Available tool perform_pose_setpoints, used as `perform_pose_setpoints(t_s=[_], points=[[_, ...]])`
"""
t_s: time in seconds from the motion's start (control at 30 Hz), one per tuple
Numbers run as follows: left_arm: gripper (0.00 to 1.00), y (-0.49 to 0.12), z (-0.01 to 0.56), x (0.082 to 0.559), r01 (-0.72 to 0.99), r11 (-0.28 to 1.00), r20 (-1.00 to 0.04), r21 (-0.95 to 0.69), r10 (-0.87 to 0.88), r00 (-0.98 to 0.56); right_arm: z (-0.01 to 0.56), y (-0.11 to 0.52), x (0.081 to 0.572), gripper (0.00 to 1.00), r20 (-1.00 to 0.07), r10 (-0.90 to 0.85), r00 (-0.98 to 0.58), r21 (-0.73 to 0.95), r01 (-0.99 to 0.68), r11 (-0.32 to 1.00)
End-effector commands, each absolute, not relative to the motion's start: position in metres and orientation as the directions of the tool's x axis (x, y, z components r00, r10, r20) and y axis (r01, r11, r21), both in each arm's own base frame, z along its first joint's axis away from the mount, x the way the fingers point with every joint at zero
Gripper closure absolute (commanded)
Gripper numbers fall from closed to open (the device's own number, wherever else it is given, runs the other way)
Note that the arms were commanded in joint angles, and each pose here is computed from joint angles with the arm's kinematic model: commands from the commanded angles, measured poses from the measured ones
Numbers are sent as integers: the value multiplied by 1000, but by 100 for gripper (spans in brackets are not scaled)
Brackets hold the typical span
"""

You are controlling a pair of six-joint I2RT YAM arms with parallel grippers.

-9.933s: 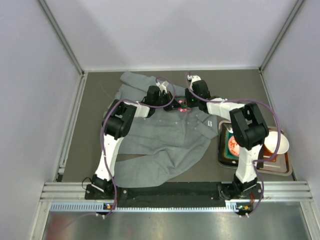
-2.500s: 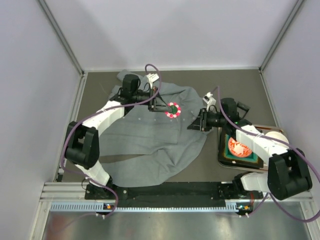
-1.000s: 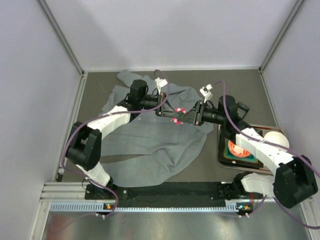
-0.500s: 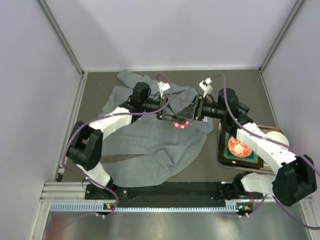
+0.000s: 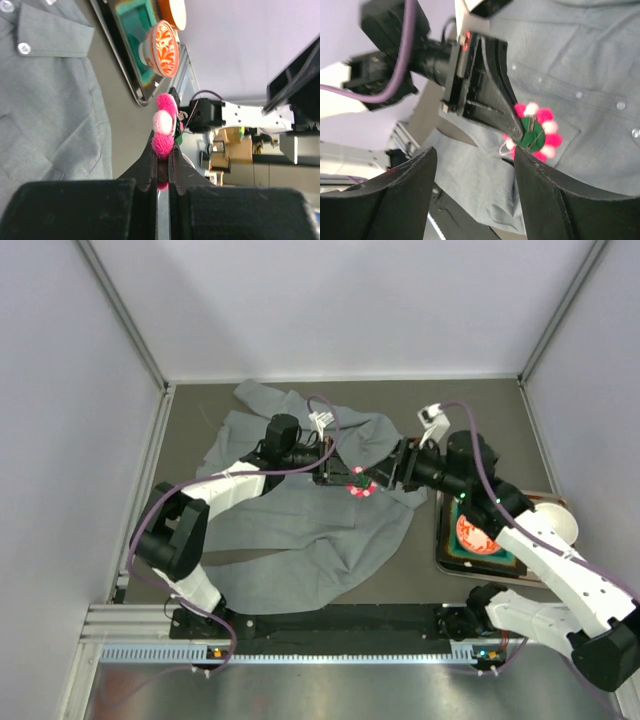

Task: Remove the brooch from the garment
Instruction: Pass from the left arm to the right

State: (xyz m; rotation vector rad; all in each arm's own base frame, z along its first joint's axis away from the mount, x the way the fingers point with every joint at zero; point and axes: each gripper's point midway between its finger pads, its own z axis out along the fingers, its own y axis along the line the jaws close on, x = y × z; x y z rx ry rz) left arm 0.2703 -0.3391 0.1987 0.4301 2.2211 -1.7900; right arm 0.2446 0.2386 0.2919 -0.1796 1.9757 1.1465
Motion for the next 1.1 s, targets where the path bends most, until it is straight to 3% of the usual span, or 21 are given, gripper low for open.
perform_pose_setpoints(t_s=[0.0,0.1,0.3,0.4,0.43,0.6,0.77,0.87,1.07], points=[[100,-342,223,282,442,265,-477,-857,-81,-875,259,226,248,36,-797,236,-556,503,-395,769],[100,-348,235,274,503,220,-529,-836,-74,-845,249,213,253,36,-804,244,-542,485,-361,797],[100,-353,248,250,567,30,-566,-823,25,-824,255,219,235,35,-764,221,-606,582,-499,642],[100,-351,251,235,570,-62,-574,-819,81,-815,258,219,221,35,-749,189,-635,629,-592,504],[100,-351,253,234,584,-78,-589,-808,85,-803,268,226,206,36,-758,155,-634,636,-663,396],[100,-347,257,222,618,-145,-633,-773,120,-765,263,234,188,37,-767,100,-634,636,-730,250],[100,-345,265,214,633,-202,-660,-747,123,-741,267,238,181,44,-752,134,-646,660,-735,156],[100,-346,271,206,631,-249,-671,-734,130,-730,265,240,185,55,-737,150,-659,675,-727,124],[100,-345,276,200,607,-294,-659,-739,129,-741,272,242,185,60,-736,191,-649,671,-737,79]])
